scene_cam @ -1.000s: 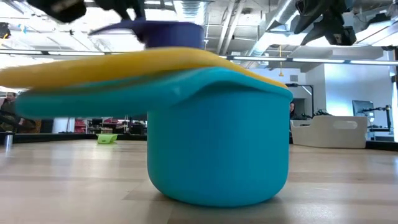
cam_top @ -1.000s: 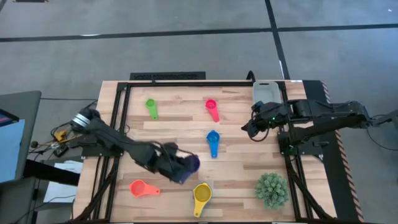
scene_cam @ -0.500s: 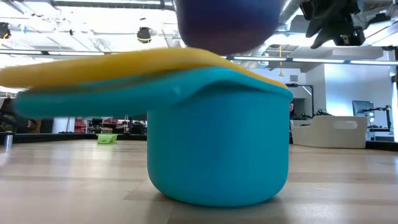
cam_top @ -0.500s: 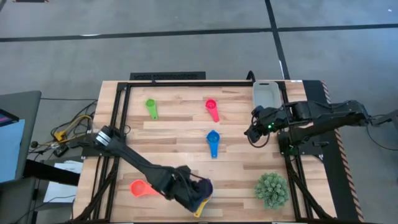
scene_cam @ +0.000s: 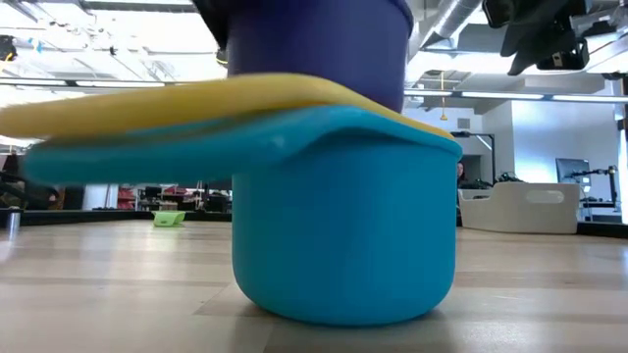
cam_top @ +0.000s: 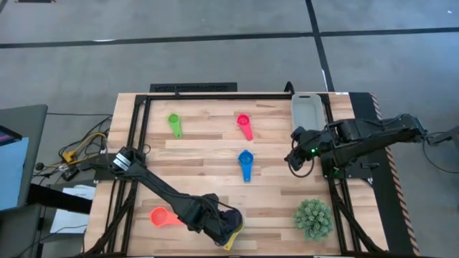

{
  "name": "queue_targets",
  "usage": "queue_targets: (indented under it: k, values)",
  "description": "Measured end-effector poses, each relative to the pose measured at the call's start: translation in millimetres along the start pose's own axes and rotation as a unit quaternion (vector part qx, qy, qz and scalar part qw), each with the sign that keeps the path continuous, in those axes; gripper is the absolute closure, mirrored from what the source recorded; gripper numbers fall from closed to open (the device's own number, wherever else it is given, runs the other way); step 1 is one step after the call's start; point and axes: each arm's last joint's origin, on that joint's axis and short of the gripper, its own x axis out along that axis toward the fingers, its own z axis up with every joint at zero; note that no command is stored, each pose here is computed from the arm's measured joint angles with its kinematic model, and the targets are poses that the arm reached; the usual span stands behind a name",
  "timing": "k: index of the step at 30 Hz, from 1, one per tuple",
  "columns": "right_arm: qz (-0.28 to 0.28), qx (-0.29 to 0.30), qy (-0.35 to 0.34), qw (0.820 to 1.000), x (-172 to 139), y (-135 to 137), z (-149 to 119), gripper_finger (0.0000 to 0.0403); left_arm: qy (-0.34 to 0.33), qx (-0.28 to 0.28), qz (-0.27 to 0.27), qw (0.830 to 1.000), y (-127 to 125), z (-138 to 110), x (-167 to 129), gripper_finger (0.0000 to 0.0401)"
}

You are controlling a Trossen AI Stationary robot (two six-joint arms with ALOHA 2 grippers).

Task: Nest measuring cups in basket
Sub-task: Stack the dark blue measuring cup on top of the yellow of measuring cup

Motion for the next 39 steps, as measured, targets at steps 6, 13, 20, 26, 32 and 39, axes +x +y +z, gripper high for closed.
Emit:
queue_targets:
  k: [6, 13, 20, 26, 32, 39]
  values:
    - [0.002, -0.003, 0.001, 1.0, -0.2, 1.0, -1.6, 0.0242, 0.012, -0.008, -0.011, 1.0, -2.6, -2.5, 4.8, 0.0401]
    - [0.001, -0.004, 0.002, 1.0, -0.2, 0.8, -1.8, 0.0227, 0.018, -0.023, 0.006, 1.0, -1.5, -1.6, 12.0, 0.0367]
    - [-0.002, -0.006, 0.004, 1.0, -0.2, 0.4, -2.0, 0.0209, 0.023, -0.027, 0.004, 0.999, -2.2, -2.0, 11.8, 0.0298]
    - [-0.001, -0.009, 0.005, 1.0, -0.3, 1.2, -3.3, 0.02, 0.042, -0.016, 0.017, 0.999, -1.2, -3.3, 11.6, 0.0263]
    - [-0.004, -0.017, -0.002, 1.0, -0.6, 2.8, -5.9, 0.0203, 0.038, 0.02, 0.084, 0.996, 16.1, -8.8, 19.6, 0.028]
    - [-0.007, -0.014, -0.009, 1.0, -0.6, 2.7, -5.5, 0.0208, 0.016, 0.064, 0.113, 0.991, 21.7, -3.5, 17.1, 0.032]
